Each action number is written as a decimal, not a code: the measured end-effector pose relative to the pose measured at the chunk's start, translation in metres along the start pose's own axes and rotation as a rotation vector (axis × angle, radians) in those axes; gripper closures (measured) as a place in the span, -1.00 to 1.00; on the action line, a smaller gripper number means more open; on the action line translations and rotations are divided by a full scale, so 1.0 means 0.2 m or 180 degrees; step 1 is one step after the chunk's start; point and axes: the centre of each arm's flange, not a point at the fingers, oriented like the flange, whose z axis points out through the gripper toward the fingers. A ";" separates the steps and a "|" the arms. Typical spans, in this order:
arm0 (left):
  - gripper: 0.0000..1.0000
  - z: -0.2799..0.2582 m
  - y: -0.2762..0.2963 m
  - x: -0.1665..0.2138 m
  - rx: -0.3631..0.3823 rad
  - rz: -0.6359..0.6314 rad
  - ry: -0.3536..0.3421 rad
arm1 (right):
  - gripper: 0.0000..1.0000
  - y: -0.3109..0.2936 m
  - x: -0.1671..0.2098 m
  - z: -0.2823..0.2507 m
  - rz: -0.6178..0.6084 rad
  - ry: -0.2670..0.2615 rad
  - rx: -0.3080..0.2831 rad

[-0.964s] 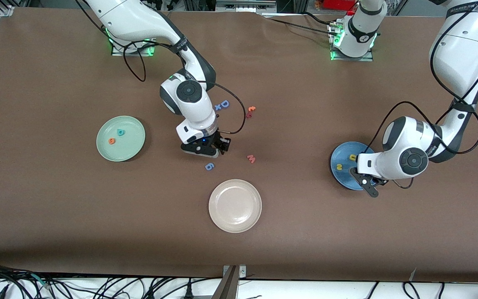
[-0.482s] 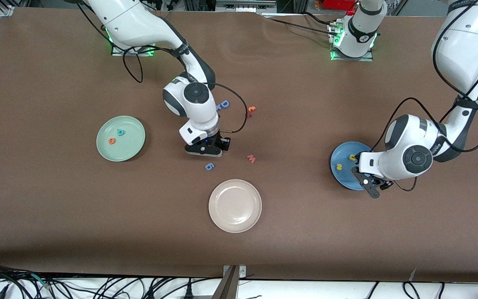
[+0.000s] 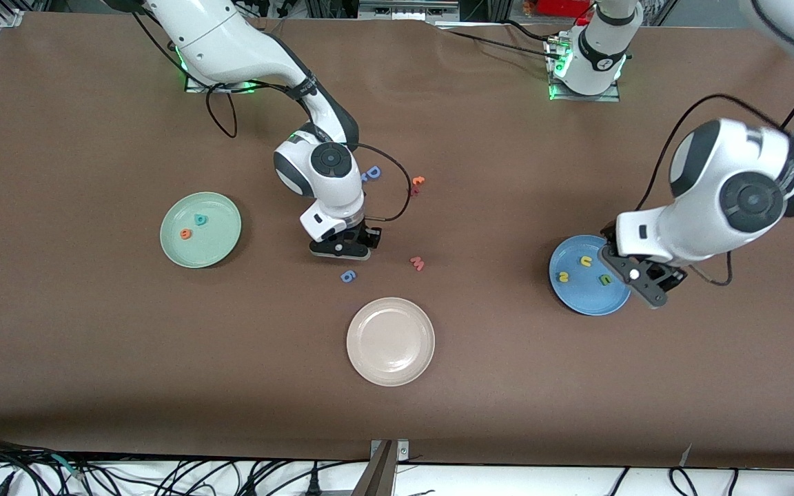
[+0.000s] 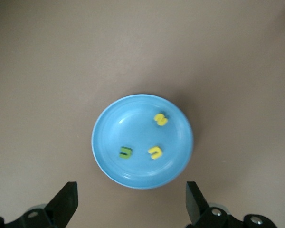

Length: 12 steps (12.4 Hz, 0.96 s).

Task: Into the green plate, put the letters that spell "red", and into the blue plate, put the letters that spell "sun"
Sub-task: 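Grasp the 1 with the right gripper while the left gripper releases the n, then lift the teal 1 with the right gripper and carry it toward the mint plate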

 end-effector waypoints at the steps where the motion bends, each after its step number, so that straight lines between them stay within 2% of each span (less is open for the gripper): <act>1: -1.00 -0.13 0.02 -0.03 -0.0037 -0.0101 -0.0013 | -0.16 0.00 0.00 0.00 -0.0001 -0.0002 -0.0003; 3: -1.00 -0.40 0.02 -0.11 0.0003 -0.0234 0.0002 | -0.16 0.00 0.00 0.01 -0.0001 -0.0008 -0.0011; 5: -1.00 -0.56 -0.02 -0.21 0.0047 -0.0442 0.0104 | -0.15 0.00 0.00 0.01 -0.0002 -0.0015 -0.0020; 9: -1.00 -0.61 -0.35 -0.54 -0.0103 -0.1191 0.0383 | -0.14 0.01 -0.01 0.03 -0.0002 -0.0032 -0.0034; 12: -1.00 -0.68 -0.15 -0.51 -0.0096 -0.1917 0.0369 | -0.11 0.01 -0.01 0.04 -0.0003 -0.0038 -0.0038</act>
